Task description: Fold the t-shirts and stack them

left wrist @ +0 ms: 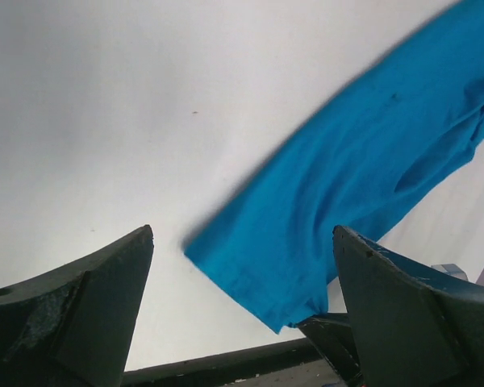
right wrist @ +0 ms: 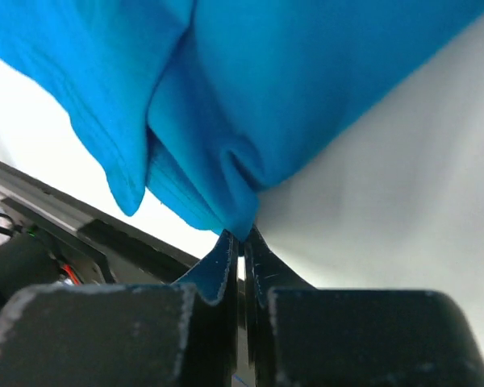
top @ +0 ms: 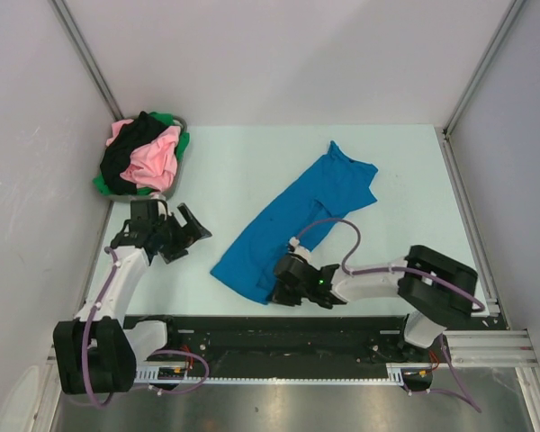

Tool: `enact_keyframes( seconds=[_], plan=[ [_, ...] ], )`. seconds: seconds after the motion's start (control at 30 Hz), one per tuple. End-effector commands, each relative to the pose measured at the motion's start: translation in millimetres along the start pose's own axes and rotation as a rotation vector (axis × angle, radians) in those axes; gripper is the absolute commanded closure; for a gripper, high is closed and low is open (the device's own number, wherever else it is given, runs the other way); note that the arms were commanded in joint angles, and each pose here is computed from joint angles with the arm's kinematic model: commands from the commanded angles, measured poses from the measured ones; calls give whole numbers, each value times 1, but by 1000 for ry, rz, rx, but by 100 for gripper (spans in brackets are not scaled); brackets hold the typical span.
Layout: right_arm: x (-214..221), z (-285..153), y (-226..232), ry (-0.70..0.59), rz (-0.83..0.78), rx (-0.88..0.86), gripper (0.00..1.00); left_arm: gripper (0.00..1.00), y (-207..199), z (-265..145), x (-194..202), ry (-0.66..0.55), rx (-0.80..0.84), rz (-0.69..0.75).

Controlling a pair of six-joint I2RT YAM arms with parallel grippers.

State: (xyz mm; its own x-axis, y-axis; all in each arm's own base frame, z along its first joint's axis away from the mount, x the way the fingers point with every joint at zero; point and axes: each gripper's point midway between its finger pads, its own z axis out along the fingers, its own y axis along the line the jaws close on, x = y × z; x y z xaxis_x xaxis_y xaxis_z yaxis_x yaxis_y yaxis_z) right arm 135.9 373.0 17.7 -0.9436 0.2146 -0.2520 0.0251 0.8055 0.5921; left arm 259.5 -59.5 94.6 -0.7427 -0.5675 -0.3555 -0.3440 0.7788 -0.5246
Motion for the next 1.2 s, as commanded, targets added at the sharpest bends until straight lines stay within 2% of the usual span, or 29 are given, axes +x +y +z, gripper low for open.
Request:
enact_keyframes(
  seconds=[0.0, 0.3, 0.37, 0.4, 0.57, 0.73, 0.77, 0.8, 0.83, 0.87, 0.9, 0.93, 0.97, 1.1, 1.17],
  plan=[
    [21, -37, -120, 22, -45, 364, 100, 3, -16, -5, 5, -26, 52, 11],
    [26, -109, -185, -34, 83, 488, 100, 3, -62, 2, 43, 40, 136, 92],
    [24, -121, -186, -61, 118, 449, 100, 3, -70, 6, 46, 45, 137, 95],
    [23, -130, -196, -80, 136, 482, 100, 3, -76, 7, 55, 64, 149, 115],
    [14, -151, -193, -139, 182, 414, 100, 3, -102, 23, 77, 112, 163, 164],
    [15, -150, -191, -140, 147, 418, 100, 3, -139, 51, 89, 172, 198, 270],
    [16, -149, -188, -135, 138, 410, 95, 3, -160, 52, 80, 158, 225, 287],
    [14, -148, -184, -141, 126, 418, 76, 2, -160, 70, 85, 198, 193, 301],
    [13, -149, -182, -148, 113, 419, 41, 2, -166, 75, 82, 207, 191, 327],
    [13, -150, -178, -155, 88, 416, 28, 2, -193, 74, 67, 178, 236, 343],
    [4, -156, -168, -195, 69, 407, 17, 2, -193, 91, 68, 201, 213, 356],
    [0, -159, -163, -215, 54, 399, 4, 2, -221, 89, 55, 174, 266, 368],
    [-2, -163, -158, -229, 31, 394, 0, 2, -231, 96, 52, 181, 279, 380],
    [-21, -170, -137, -306, -13, 357, 0, 2, -279, 131, 33, 194, 311, 449],
    [-28, -171, -128, -336, -22, 341, 0, 2, -296, 164, 27, 222, 307, 469]
  ],
)
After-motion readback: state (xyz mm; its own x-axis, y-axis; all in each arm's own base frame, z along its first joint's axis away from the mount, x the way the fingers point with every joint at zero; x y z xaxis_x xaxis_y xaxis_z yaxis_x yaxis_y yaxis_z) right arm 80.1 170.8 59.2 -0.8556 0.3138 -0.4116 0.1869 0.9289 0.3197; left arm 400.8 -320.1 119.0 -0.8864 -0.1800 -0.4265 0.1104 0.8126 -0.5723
